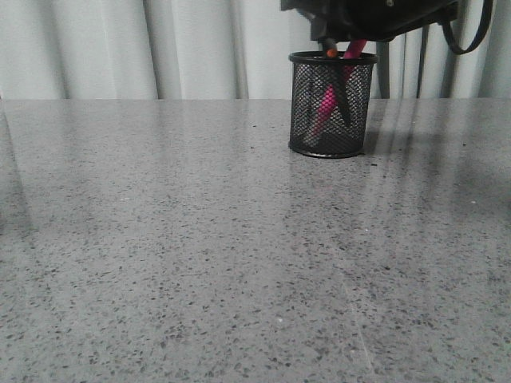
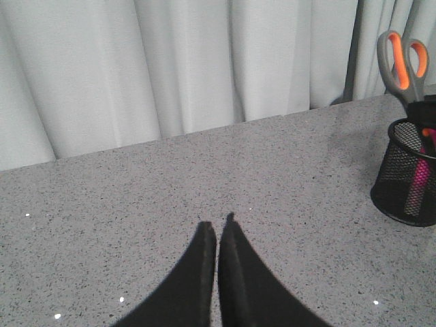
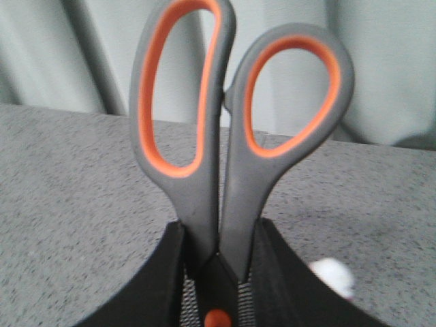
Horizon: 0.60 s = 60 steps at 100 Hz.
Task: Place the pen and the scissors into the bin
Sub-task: 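Lower the scissors blades-first into the cup and open the right gripper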
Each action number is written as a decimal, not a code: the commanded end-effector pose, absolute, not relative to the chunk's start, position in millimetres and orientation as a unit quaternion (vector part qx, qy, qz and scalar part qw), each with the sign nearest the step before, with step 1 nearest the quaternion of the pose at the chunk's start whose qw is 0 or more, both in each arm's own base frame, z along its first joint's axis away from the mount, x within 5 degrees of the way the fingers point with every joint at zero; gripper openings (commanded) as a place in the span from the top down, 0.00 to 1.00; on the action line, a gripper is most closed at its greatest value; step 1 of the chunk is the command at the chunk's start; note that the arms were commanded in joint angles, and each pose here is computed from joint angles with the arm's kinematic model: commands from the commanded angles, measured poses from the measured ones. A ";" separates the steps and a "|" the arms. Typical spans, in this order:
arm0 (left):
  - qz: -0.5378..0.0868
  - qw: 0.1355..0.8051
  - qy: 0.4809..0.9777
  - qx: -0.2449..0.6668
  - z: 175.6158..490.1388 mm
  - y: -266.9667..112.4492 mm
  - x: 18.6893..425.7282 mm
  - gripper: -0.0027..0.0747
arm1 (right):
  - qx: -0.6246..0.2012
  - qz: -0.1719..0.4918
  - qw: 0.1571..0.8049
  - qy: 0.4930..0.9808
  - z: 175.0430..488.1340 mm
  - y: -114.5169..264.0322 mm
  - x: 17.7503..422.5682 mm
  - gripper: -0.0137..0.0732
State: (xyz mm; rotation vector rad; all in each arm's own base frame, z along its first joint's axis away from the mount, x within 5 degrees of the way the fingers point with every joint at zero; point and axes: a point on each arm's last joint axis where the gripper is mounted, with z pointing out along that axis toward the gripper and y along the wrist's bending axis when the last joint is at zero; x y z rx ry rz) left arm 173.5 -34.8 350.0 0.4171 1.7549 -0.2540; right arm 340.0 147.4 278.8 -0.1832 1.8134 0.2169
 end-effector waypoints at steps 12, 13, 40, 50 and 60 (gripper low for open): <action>-0.112 0.636 0.747 0.159 362.6 -32.7 173.2 0.99 | -0.097 0.086 0.655 0.745 305.8 149.3 335.5 0.93; -0.112 0.636 0.747 0.159 362.6 -32.7 173.2 0.99 | -0.097 0.086 0.655 0.745 305.8 149.3 335.5 0.93; -0.112 0.636 0.747 0.159 362.6 -32.7 173.2 0.99 | -0.101 0.088 0.649 0.749 304.5 150.1 335.1 0.93; -0.112 0.636 0.747 0.159 362.6 -32.7 173.2 0.99 | -0.102 0.089 0.646 0.751 304.0 150.3 334.9 0.93; -0.112 0.636 0.747 0.159 362.6 -32.7 173.2 0.99 | -0.103 0.090 0.645 0.752 303.6 150.6 334.8 0.93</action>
